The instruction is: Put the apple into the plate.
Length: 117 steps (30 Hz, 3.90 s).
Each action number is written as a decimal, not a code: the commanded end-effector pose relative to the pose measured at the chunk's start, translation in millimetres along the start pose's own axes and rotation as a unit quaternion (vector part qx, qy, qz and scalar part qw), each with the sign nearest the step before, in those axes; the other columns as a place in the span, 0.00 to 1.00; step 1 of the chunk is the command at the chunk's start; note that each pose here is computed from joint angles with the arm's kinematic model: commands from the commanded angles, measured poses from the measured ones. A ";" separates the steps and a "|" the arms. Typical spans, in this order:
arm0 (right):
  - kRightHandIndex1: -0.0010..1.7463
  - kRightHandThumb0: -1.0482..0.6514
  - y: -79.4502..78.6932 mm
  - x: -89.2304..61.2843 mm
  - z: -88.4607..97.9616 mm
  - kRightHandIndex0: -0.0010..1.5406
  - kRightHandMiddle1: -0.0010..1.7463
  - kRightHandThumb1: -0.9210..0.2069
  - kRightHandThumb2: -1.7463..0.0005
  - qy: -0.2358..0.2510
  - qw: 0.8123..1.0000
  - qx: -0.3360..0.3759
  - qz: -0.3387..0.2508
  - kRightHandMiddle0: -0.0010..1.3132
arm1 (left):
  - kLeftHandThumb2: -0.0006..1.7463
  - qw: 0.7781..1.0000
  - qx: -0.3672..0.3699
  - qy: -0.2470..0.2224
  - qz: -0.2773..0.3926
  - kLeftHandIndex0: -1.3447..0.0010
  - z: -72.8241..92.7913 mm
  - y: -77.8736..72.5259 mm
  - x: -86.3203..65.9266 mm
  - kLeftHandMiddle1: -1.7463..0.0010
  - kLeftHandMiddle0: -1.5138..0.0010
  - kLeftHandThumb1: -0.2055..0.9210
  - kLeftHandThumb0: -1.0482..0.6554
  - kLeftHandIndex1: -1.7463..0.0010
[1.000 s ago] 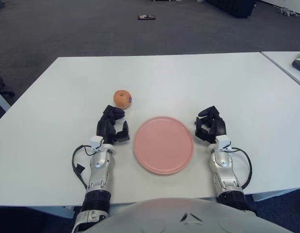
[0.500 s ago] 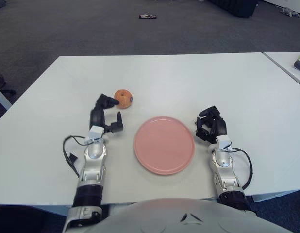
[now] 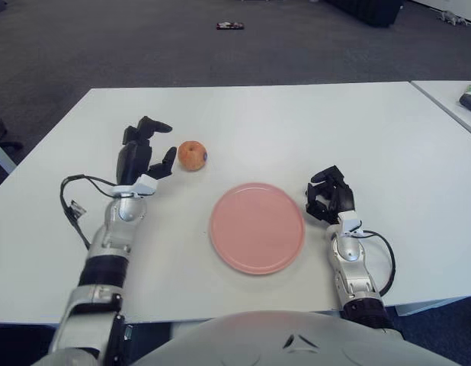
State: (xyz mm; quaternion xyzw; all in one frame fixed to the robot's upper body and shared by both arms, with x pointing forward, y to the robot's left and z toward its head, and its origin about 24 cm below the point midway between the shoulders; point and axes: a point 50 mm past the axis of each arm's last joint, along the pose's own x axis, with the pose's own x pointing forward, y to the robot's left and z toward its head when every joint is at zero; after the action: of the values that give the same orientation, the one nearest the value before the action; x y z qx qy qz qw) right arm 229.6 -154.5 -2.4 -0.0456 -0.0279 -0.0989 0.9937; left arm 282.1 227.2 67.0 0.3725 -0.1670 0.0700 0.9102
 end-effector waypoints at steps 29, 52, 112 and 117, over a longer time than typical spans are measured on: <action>0.87 0.38 -1.6 -1.0 -2.1 0.36 1.00 0.30 0.44 0.000 1.000 0.003 -0.006 0.31 | 0.48 0.951 0.194 -0.033 -0.239 1.00 -8.5 -20.4 51.6 1.00 1.00 0.65 0.00 1.00; 0.85 0.38 -2.4 -2.9 -1.5 0.37 1.00 0.31 0.43 0.007 1.000 -0.001 -0.012 0.31 | 0.45 0.918 0.210 0.008 -0.336 1.00 -13.3 -54.7 55.4 1.00 1.00 0.68 0.00 1.00; 0.85 0.38 -6.6 -5.8 1.6 0.38 1.00 0.30 0.43 -0.002 1.000 0.000 -0.016 0.31 | 0.64 0.801 0.353 -0.043 -0.482 1.00 -11.9 -114.1 26.2 0.22 1.00 0.44 0.23 0.29; 0.85 0.38 -6.9 -5.5 2.0 0.38 1.00 0.31 0.43 -0.001 1.000 -0.001 -0.014 0.31 | 0.70 0.813 0.348 -0.047 -0.465 1.00 -13.7 -113.2 24.2 0.07 0.97 0.39 0.26 0.10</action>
State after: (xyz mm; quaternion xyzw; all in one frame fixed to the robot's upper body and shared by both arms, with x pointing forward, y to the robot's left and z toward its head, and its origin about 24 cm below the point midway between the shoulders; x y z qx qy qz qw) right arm 222.9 -157.6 -1.0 -0.0459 -0.0283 -0.1115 0.9923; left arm 358.9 141.3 25.9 0.6966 -0.0326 -0.2911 0.6550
